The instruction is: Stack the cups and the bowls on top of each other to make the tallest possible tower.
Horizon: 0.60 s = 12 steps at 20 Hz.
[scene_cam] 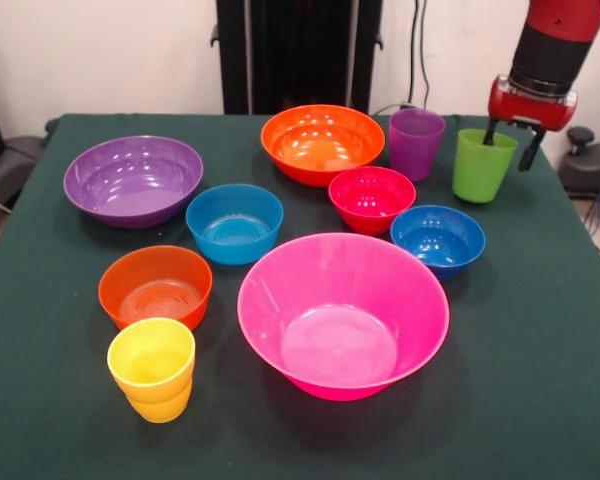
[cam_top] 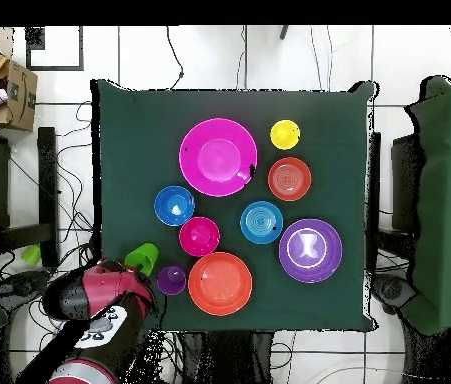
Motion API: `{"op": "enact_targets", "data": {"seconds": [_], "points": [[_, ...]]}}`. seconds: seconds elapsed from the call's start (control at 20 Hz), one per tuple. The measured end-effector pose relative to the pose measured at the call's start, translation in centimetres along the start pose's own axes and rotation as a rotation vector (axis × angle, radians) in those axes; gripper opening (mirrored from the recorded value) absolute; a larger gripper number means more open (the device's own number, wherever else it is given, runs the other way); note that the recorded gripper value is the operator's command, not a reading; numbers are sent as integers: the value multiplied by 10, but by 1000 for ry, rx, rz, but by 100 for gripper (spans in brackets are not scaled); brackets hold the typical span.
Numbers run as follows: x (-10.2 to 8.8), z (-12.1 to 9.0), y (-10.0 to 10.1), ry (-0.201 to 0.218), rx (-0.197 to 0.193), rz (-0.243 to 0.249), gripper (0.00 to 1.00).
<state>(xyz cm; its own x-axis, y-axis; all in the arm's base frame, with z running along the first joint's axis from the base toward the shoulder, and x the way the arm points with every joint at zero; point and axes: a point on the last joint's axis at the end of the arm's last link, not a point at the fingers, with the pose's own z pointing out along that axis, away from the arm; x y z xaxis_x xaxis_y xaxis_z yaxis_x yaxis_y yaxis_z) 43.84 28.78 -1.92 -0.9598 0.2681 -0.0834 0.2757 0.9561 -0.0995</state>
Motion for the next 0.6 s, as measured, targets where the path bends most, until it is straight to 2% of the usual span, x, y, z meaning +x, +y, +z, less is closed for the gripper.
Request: {"op": "enact_targets", "data": {"seconds": [0.6], "points": [[1,2,3,3,0,17,100]]}}
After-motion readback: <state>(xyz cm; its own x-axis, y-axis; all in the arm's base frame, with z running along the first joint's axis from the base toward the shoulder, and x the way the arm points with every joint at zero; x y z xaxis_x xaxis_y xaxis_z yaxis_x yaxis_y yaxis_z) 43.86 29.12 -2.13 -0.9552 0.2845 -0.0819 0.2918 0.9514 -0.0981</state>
